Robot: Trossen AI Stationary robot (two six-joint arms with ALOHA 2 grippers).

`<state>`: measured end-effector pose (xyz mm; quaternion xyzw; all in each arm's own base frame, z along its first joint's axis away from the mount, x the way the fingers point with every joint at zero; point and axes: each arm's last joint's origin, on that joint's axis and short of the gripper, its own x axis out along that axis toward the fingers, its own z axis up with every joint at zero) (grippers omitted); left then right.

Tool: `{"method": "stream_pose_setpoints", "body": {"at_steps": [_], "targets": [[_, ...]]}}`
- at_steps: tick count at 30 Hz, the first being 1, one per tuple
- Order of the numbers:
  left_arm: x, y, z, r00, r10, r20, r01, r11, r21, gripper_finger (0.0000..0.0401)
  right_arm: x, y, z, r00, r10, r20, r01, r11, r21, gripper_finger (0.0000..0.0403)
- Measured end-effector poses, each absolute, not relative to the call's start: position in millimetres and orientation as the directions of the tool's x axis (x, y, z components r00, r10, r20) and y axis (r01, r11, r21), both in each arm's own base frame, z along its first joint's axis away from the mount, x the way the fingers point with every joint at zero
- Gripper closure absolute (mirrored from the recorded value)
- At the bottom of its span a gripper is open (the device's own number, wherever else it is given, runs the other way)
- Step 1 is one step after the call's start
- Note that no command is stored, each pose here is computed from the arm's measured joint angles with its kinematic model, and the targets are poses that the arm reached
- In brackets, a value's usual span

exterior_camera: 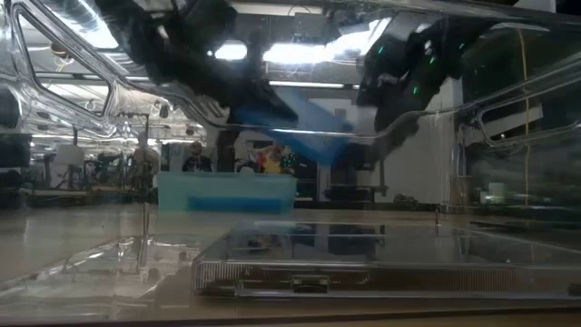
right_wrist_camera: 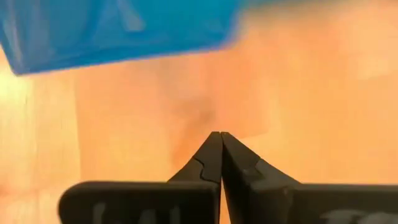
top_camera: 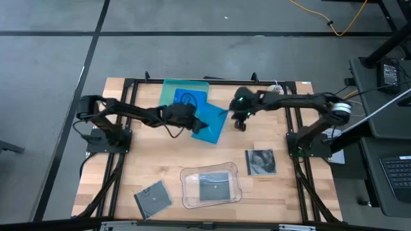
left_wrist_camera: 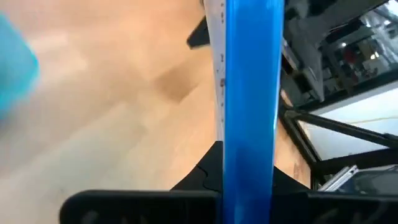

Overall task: Pick & place jewel cases by type
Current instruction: Put the blue CD case into the green bin

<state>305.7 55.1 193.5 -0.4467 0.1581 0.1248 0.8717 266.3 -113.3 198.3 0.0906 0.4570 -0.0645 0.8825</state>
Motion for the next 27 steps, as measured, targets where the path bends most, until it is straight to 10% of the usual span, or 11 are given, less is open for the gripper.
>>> {"method": "stream_pose_setpoints", "body": {"at_steps": [12,27], "targets": [[246.9,62.0,296.1,0.994,0.105,-0.023,-0.107,0.926,-0.363,0.0397,194.6,-90.2,311.1,0.833,-0.244,-0.497,0.321,0.944,0.076,0.0397],[203.1,41.8,425.2,0.984,0.077,0.158,-0.095,0.99,0.107,0.0396,144.8,-65.7,364.7,0.944,-0.293,-0.15,0.315,0.936,0.157,0.0397]]}}
